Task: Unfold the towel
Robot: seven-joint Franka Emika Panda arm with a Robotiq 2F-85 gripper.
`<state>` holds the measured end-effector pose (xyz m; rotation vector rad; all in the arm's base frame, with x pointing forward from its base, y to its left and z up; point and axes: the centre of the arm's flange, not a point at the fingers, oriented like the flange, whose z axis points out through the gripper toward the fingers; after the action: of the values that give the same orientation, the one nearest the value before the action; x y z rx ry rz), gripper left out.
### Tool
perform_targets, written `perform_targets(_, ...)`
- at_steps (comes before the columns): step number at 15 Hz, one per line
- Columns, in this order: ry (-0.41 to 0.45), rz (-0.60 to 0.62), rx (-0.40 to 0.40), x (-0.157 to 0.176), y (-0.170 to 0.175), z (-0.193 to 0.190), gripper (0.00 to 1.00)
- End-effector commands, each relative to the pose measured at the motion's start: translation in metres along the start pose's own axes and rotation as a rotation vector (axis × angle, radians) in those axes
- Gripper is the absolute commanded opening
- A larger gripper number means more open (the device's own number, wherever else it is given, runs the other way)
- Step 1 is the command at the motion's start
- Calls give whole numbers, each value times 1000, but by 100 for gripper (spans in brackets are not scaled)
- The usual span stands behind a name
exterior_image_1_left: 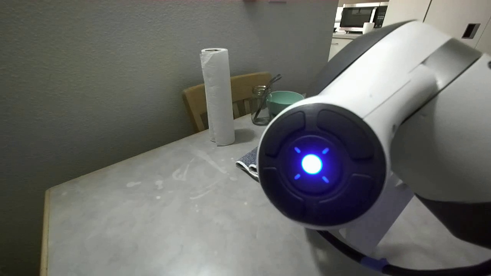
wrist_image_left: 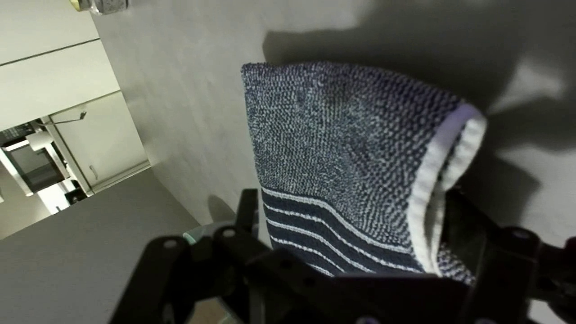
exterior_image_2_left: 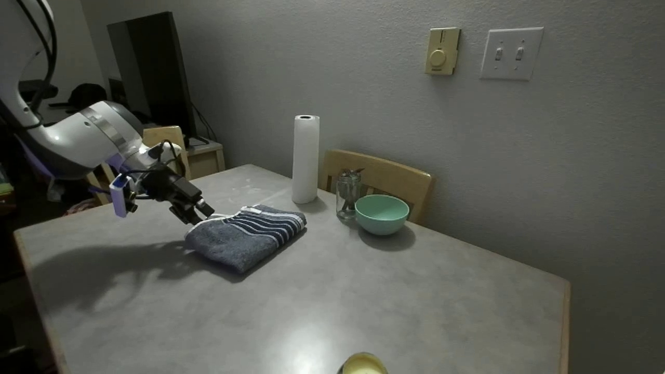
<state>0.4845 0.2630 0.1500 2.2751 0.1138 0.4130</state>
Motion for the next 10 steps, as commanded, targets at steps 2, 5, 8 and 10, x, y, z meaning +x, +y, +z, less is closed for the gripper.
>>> perform_targets(2, -9, -12, -26, -10, 7, -7, 100)
perform_targets(5, -20, -24, -27, -16, 5, -7, 100)
perform_targets(8, -30, -29, -33, -20, 8, -3, 100)
perform_targets(10, -35, -29, -39, -20, 11, 2, 100)
